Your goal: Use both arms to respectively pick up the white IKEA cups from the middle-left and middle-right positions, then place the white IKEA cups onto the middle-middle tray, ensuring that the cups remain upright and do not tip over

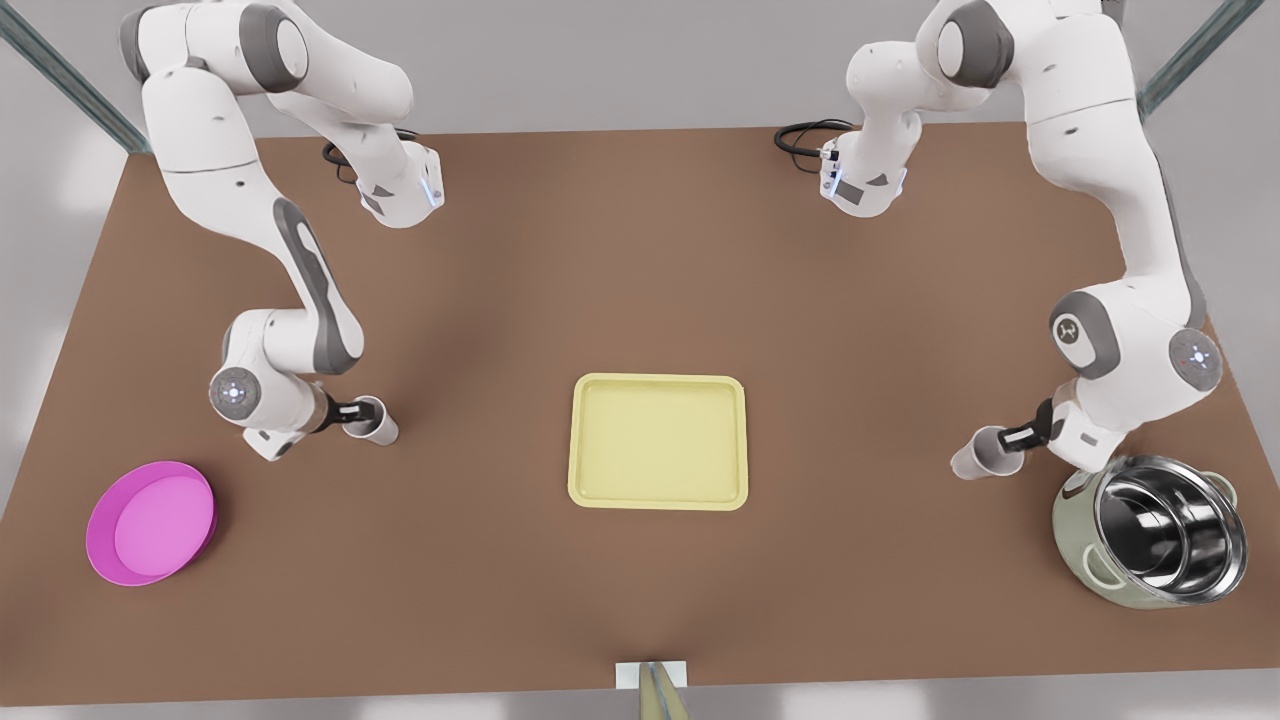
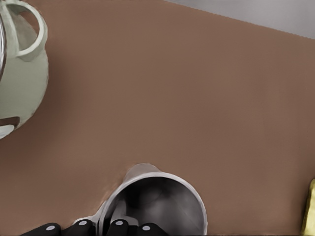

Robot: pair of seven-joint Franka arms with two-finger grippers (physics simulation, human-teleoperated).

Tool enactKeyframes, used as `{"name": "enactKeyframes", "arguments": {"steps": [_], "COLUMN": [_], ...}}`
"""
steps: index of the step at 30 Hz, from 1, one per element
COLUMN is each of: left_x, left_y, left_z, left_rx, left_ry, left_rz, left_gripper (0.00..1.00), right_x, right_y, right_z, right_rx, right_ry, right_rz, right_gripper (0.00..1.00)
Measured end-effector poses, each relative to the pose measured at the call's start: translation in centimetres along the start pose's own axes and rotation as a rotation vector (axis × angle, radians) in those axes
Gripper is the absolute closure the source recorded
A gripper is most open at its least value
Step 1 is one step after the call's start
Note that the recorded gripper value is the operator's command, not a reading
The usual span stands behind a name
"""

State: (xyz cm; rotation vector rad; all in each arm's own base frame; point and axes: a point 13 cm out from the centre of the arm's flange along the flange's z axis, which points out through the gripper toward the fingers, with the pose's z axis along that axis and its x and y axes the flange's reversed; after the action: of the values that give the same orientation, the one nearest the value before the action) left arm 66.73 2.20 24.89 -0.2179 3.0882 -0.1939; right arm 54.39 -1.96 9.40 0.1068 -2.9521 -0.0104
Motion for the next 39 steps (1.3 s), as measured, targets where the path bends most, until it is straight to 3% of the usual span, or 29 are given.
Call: {"name": "enactKeyframes", "arguments": {"steps": [2, 5, 8, 12, 15, 20, 27, 28, 30, 34, 39], "left_x": [1.0, 2.2, 4.1, 6.9, 8.1, 8.9, 8.9, 8.8, 8.8, 8.5, 8.5], "left_y": [-7.9, -16.6, -23.5, -30.0, -33.5, -37.0, -38.2, -38.1, -38.1, -38.3, -38.8], "left_z": [0.8, 3.0, 6.2, 10.0, 12.1, 14.5, 17.3, 17.5, 18.0, 18.2, 17.9], "left_rx": [0.019, 0.017, 0.008, 0.005, 0.031, 0.062, 0.087, 0.088, 0.09, 0.109, 0.123], "left_ry": [0.018, 0.039, 0.05, 0.041, 0.022, -0.033, -0.072, -0.075, -0.078, -0.082, -0.09], "left_rz": [0.091, 0.172, 0.204, 0.174, 0.123, 0.025, -0.114, -0.132, -0.162, -0.206, -0.229], "left_gripper": [0.79, 0.79, 0.79, 0.79, 0.79, 0.79, 0.79, 0.76, 0.55, 0.01, 0.0], "right_x": [-0.5, -1.4, -2.3, -5.1, -7.9, -7.3, -7.3, -7.4, -7.0, -6.1, -5.6], "right_y": [0.1, 0.6, 1.0, 4.4, 13.6, 31.0, 42.7, 43.5, 45.2, 46.6, 46.7], "right_z": [0.1, -0.4, -1.0, -3.1, -6.8, -8.7, -9.4, -8.9, -7.6, -5.3, -3.3], "right_rx": [-0.003, -0.008, -0.003, -0.004, -0.005, -0.03, -0.084, -0.088, -0.092, -0.092, -0.088], "right_ry": [-0.012, -0.036, -0.057, -0.114, -0.193, -0.266, -0.326, -0.324, -0.313, -0.286, -0.258], "right_rz": [-0.003, -0.018, -0.032, -0.074, -0.178, -0.321, -0.29, -0.278, -0.263, -0.221, -0.165], "right_gripper": [0.53, 0.69, 0.79, 0.79, 0.79, 0.79, 0.79, 0.79, 0.79, 0.79, 0.79]}}
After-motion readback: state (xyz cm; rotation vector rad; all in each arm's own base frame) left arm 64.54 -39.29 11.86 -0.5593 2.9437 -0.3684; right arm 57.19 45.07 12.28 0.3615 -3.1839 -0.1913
